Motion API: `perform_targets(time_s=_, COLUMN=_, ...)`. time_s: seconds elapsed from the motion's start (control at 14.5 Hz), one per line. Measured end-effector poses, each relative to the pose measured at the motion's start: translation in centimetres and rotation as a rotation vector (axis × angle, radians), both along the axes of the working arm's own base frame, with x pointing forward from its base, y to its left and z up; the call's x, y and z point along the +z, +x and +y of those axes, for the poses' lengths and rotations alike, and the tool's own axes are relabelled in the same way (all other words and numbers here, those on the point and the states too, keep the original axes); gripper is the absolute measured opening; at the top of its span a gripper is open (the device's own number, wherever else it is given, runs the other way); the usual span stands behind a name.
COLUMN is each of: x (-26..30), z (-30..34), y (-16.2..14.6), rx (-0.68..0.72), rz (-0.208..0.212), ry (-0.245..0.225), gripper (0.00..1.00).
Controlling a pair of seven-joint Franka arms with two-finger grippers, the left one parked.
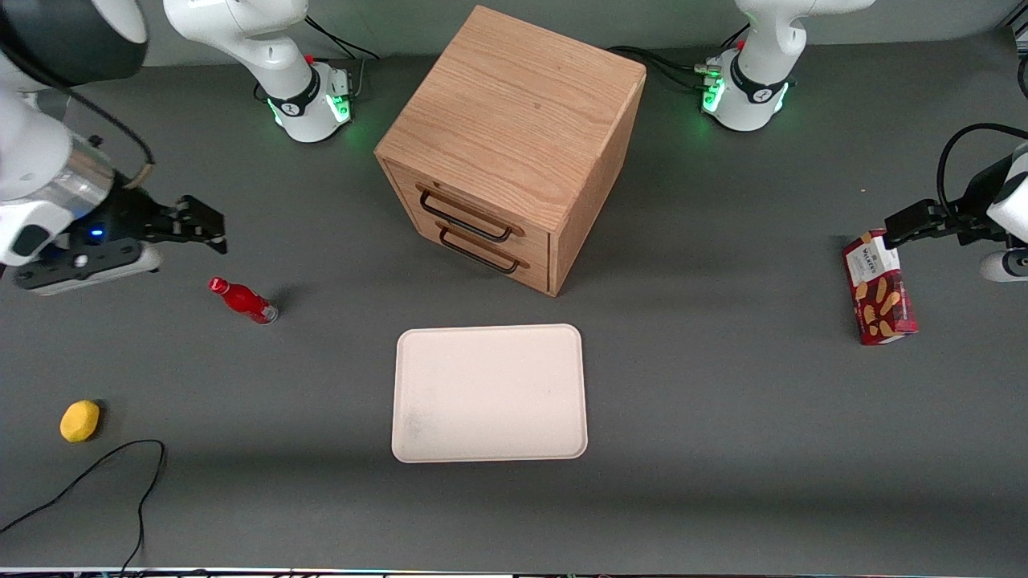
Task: Open upper drawer
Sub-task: 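Move the right gripper toward the upper drawer's black handle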
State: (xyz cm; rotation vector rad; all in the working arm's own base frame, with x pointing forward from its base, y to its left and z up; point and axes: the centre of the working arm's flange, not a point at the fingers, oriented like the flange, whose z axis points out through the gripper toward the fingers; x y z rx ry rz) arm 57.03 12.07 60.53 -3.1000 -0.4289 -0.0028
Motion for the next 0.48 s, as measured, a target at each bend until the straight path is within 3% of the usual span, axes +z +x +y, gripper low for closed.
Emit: perform_targets(time_s=0.48, x=-1.9, z=12.5, y=-2.2, rx=0.212, rz=-0.021, ry=0.006, gripper=1.00)
